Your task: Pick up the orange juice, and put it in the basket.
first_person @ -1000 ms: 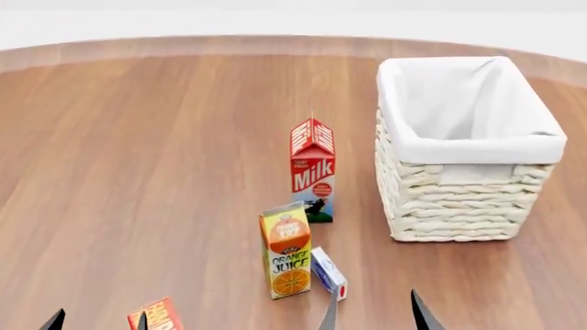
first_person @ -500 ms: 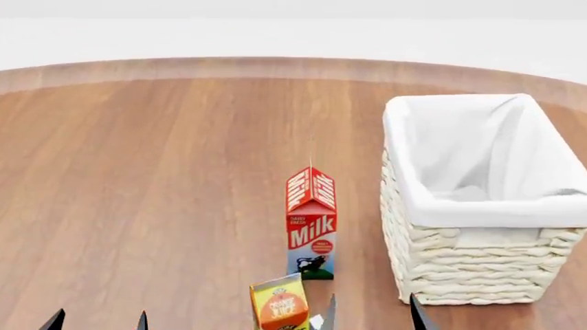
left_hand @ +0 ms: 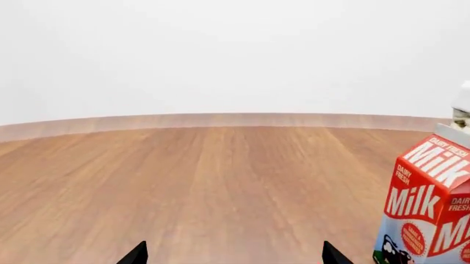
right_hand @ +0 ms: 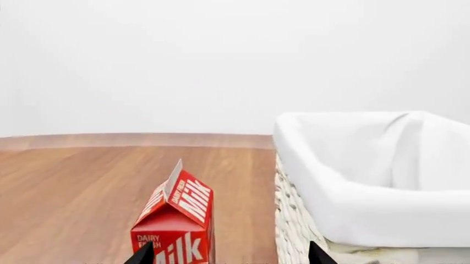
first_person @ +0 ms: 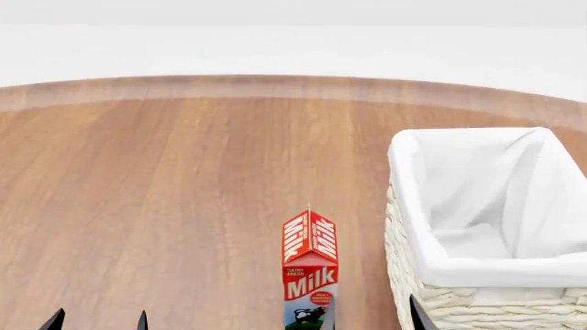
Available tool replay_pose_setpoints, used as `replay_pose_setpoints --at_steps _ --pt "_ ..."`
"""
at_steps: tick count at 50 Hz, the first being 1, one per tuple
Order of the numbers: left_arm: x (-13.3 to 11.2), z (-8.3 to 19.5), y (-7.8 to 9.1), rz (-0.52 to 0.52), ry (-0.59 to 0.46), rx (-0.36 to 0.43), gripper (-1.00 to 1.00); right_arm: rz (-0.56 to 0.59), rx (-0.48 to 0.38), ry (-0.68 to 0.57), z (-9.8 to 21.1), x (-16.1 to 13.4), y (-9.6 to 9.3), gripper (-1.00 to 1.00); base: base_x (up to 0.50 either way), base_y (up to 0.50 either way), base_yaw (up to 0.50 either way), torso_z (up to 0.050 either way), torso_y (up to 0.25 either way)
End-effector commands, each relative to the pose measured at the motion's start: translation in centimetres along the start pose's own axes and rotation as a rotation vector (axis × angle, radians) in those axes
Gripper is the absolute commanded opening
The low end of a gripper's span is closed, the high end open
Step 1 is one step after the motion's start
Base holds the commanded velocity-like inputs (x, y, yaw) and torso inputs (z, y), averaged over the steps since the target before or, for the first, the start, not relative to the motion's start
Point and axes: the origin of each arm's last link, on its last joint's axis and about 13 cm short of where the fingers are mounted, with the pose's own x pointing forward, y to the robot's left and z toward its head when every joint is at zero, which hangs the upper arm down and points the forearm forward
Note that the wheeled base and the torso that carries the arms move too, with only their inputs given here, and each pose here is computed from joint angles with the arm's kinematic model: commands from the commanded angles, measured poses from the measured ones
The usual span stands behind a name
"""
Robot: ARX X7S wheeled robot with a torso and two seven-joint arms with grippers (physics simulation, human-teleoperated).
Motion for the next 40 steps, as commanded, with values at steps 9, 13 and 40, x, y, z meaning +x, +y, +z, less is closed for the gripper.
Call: replay_pose_setpoints --at_steps 9,13,40 --pt "0.0 0.0 0.0 0.0 0.001 0.0 1.0 0.071 0.013 0.03 1.4 -2.0 0.4 1.0 0.0 0.0 0.0 0.0 0.0" --pt "0.0 0.0 0.0 0.0 0.001 0.0 1.0 0.076 0.006 0.035 1.3 -2.2 0.4 1.0 0.0 0.0 0.0 0.0 0.0" --pt "0.0 0.0 0.0 0.0 0.001 0.0 1.0 0.21 0.01 0.03 1.2 -5.7 1.7 1.0 0.0 0.0 0.0 0.0 0.0"
